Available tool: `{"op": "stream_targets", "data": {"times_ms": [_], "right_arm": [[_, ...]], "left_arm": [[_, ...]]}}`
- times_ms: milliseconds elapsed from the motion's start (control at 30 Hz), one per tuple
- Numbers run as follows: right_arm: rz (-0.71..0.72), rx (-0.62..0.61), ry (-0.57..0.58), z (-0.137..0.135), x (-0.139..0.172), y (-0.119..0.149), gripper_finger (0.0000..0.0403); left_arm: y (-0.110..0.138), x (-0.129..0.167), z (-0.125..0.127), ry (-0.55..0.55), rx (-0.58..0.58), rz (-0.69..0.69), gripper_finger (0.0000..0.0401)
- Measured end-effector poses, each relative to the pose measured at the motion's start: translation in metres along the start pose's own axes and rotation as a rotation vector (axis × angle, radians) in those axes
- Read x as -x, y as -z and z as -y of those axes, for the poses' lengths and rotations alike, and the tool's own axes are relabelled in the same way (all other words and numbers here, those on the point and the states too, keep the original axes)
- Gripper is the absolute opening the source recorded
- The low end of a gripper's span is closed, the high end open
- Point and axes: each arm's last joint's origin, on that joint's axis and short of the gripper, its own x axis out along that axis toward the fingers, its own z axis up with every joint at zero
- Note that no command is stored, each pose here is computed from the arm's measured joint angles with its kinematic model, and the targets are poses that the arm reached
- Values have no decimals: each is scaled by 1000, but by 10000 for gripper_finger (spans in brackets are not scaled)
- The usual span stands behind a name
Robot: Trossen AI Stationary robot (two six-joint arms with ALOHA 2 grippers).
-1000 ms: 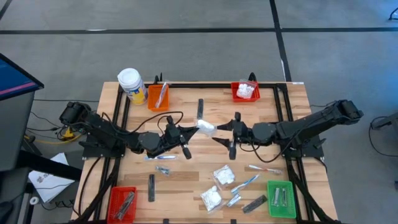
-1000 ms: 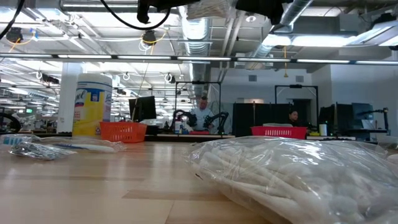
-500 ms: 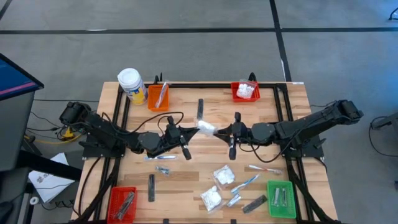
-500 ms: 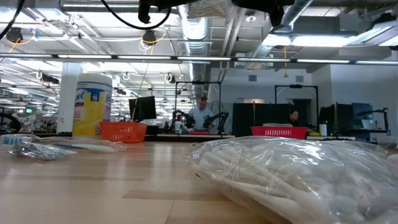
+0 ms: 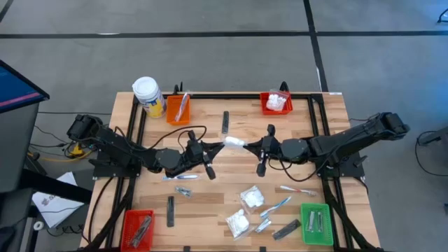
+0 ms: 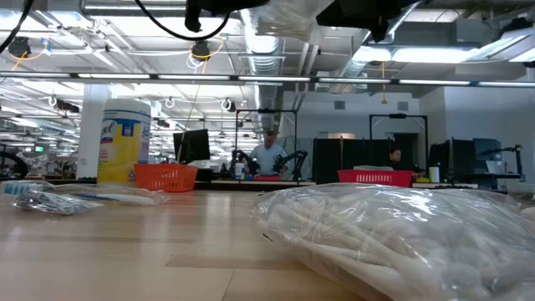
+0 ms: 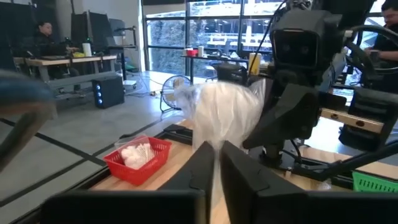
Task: Pick & Place Travel size toiletries
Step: Stack the top cotton pack on top of the cotton pack in the red bin
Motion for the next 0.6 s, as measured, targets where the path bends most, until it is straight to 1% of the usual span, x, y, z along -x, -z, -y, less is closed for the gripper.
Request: {"op": "stream_targets", "data": {"times_ms": [133, 233, 333, 433, 533, 600], "right_arm": [[2, 0, 17, 1, 1, -1, 1], [6, -3, 18, 2, 2, -2, 1], [-13, 10, 37, 3, 4, 0, 1], [-17, 14, 64, 7, 9, -2, 1], [-27, 23, 101, 11, 15, -3, 0], [-31, 28, 120, 15, 21, -4, 0]], "left_arm": [[0, 0, 0, -2, -1, -1, 81], [0, 0, 0, -12, -1, -1, 133], [0, 0, -2, -60, -1, -1, 189], [0, 0, -2, -82, -2, -1, 238], [0, 0, -3, -94, -2, -1, 270], [0, 0, -3, -96, -2, -1, 283]]}}
